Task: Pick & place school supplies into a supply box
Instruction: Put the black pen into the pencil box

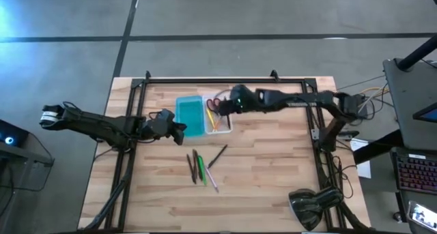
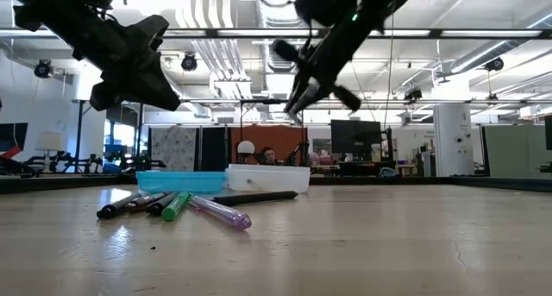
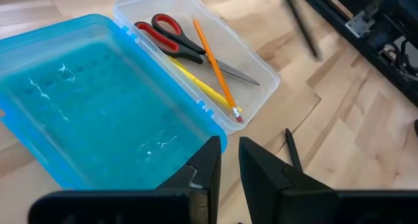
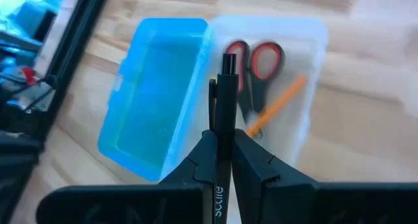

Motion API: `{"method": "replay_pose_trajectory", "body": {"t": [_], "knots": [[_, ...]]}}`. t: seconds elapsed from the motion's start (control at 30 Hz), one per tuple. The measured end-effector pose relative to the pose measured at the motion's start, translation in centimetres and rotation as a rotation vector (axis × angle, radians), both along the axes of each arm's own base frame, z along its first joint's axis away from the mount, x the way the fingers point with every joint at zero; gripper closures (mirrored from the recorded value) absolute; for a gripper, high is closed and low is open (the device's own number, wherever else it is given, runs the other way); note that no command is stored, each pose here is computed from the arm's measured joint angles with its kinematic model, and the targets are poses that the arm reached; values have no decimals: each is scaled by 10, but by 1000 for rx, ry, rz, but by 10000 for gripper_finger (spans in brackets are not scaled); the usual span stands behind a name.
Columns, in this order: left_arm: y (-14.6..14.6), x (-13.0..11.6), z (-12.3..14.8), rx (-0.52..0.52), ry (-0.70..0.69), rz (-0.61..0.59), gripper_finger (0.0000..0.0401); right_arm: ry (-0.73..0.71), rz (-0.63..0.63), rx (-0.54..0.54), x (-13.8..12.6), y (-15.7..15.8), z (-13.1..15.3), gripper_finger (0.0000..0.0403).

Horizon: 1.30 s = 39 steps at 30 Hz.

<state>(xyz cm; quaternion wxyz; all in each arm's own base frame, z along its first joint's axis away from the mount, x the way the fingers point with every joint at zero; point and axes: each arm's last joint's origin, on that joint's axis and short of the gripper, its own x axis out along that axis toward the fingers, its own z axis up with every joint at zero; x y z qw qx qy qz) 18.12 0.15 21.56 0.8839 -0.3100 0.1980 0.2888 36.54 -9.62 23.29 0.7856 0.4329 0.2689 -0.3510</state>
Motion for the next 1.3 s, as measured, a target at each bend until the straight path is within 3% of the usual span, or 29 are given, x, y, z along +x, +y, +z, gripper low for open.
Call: {"method": "replay_pose_trajectory", "body": {"t": [0.13,0.23,0.4,0.67,0.83,0.97,1.1,1.3], "knots": [[0,0,0,-23,-15,17,362,71,91,14,23,-26,-28,383],[0,0,1,-40,-28,28,362,31,164,15,42,-37,-27,381],[0,1,1,-63,-45,46,362,150,219,11,61,-44,-46,366],[1,0,1,-69,-56,84,362,255,291,-6,67,-44,-41,268],[-2,0,-1,-105,-17,4,362,227,368,-111,61,-27,-9,216],[-5,-4,-9,-192,74,-86,362,280,426,-151,53,-6,1,197],[-8,-10,-23,-385,122,31,362,338,399,-162,36,14,15,194],[-29,-5,-38,-587,140,141,361,490,292,-100,15,32,5,192]]}}
